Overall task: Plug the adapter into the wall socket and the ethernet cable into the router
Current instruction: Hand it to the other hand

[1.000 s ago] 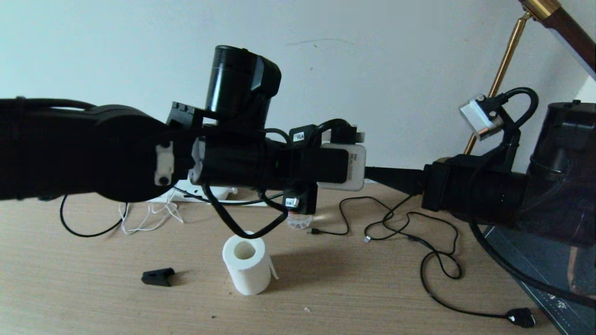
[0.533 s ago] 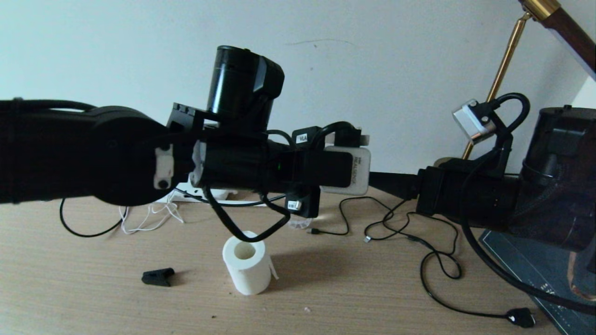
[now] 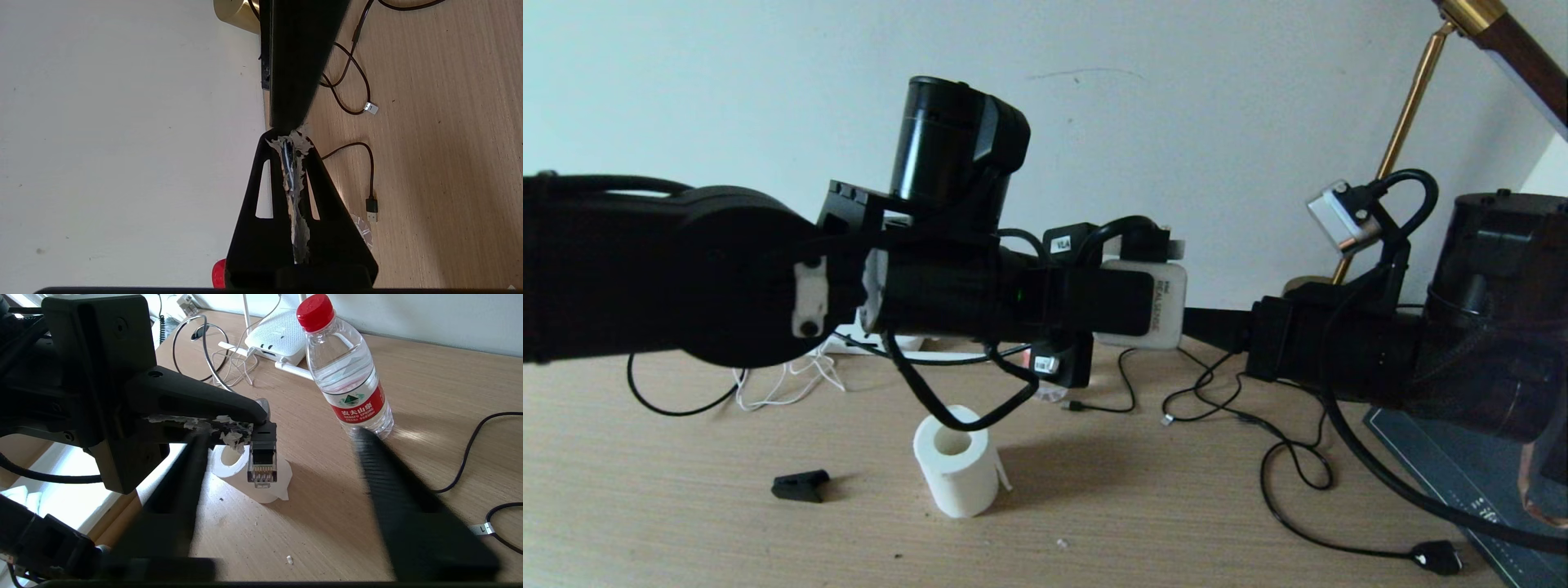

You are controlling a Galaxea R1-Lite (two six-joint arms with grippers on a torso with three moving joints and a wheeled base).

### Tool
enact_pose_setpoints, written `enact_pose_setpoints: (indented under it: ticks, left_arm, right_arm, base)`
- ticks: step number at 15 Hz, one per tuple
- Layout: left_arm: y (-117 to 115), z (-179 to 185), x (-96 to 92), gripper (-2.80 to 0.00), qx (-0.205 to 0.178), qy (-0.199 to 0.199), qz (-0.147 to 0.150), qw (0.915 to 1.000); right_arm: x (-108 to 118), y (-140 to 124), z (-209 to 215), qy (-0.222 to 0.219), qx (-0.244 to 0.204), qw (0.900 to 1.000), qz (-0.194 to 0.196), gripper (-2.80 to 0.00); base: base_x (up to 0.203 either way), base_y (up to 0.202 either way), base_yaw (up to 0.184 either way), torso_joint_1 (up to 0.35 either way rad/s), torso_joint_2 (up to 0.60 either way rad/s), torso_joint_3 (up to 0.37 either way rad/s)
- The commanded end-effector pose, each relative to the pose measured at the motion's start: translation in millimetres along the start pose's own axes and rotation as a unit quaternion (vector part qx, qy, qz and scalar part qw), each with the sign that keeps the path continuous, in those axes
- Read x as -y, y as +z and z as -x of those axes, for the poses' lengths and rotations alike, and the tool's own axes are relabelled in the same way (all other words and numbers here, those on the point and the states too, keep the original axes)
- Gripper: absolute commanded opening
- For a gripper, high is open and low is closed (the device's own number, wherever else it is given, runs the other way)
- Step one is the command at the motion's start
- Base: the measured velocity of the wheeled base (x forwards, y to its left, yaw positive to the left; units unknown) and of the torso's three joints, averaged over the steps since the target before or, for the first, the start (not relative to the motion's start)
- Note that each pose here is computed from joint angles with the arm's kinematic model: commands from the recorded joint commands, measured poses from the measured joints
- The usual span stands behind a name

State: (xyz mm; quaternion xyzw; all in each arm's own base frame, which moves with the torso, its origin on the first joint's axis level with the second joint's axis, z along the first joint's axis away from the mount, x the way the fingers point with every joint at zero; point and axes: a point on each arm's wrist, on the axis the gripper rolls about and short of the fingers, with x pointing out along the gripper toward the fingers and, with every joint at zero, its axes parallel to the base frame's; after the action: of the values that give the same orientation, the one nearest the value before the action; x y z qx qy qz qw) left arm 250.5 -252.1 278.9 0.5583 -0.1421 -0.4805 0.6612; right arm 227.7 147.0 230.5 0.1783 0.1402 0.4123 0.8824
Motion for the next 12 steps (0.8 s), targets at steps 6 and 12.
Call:
enact_pose_setpoints:
  ticks: [6, 12]
  left_arm:
    - [-0.2, -1.7, 1.2, -2.80, 0.000, -0.002, -0.003, 1.0000]
    - [-0.7, -4.4, 1.0, 0.00, 0.004, 0.007, -0.005, 1.0000]
  right_arm:
    - [-3.3, -0.3, 0.3, 0.007, 0.001, 1.000, 0.001, -2.80]
    - [-4.6, -1.7, -1.2, 0.011, -0.003, 1.000, -0.006, -2.80]
  base:
    - [0.000, 0.000, 0.000, 0.000, 0.00, 0.000]
    - [0.000, 0.000, 0.000, 0.000, 0.00, 0.000]
